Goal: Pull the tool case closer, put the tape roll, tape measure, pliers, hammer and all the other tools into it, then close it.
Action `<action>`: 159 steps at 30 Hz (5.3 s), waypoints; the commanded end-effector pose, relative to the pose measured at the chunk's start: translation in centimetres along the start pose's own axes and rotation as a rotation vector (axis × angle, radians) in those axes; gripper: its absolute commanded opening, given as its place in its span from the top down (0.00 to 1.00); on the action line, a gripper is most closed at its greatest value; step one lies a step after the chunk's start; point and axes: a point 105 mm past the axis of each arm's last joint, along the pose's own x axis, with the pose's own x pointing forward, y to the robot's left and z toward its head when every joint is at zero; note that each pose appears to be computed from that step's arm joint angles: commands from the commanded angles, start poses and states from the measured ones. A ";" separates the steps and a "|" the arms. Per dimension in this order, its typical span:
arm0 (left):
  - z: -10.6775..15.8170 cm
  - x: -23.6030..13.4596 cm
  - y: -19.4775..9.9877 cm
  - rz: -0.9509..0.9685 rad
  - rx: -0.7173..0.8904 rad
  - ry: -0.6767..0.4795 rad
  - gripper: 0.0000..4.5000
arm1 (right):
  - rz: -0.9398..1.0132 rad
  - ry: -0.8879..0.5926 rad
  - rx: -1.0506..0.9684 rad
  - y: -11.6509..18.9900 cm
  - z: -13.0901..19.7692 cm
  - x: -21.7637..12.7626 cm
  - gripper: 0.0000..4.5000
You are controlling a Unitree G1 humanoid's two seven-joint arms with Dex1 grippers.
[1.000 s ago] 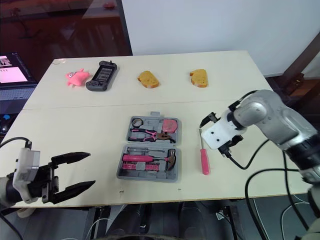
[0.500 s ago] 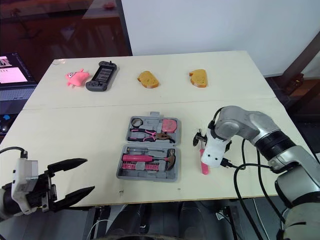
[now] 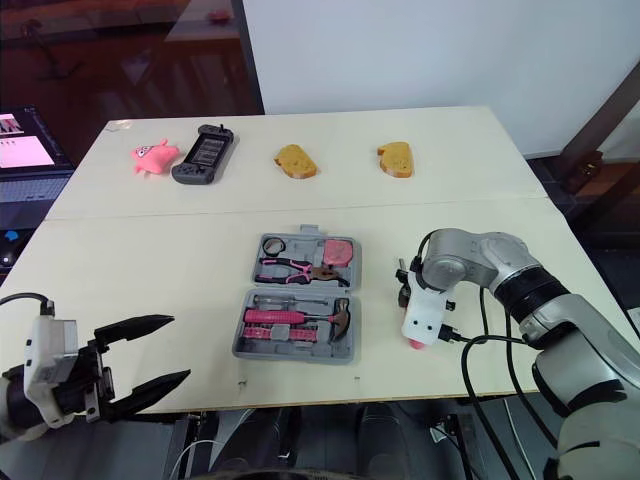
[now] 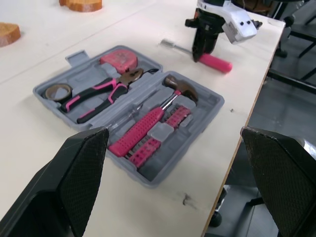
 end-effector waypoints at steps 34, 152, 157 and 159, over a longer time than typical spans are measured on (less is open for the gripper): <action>2.0 0.9 1.0 -0.048 0.069 -0.086 0.00 | -0.295 -0.261 2.335 1.3 -1.7 -2.2 0.93; -0.3 -4.1 1.5 -0.001 0.026 0.095 0.00 | -0.033 -0.392 1.264 -17.9 12.8 -3.3 0.91; -0.3 -4.0 1.5 -0.002 0.024 0.090 0.00 | -0.036 -0.373 1.278 -18.3 12.9 -2.5 0.91; -0.3 -4.0 1.4 -0.004 0.023 0.089 0.00 | -0.038 -0.363 1.283 -18.4 12.9 -2.1 0.91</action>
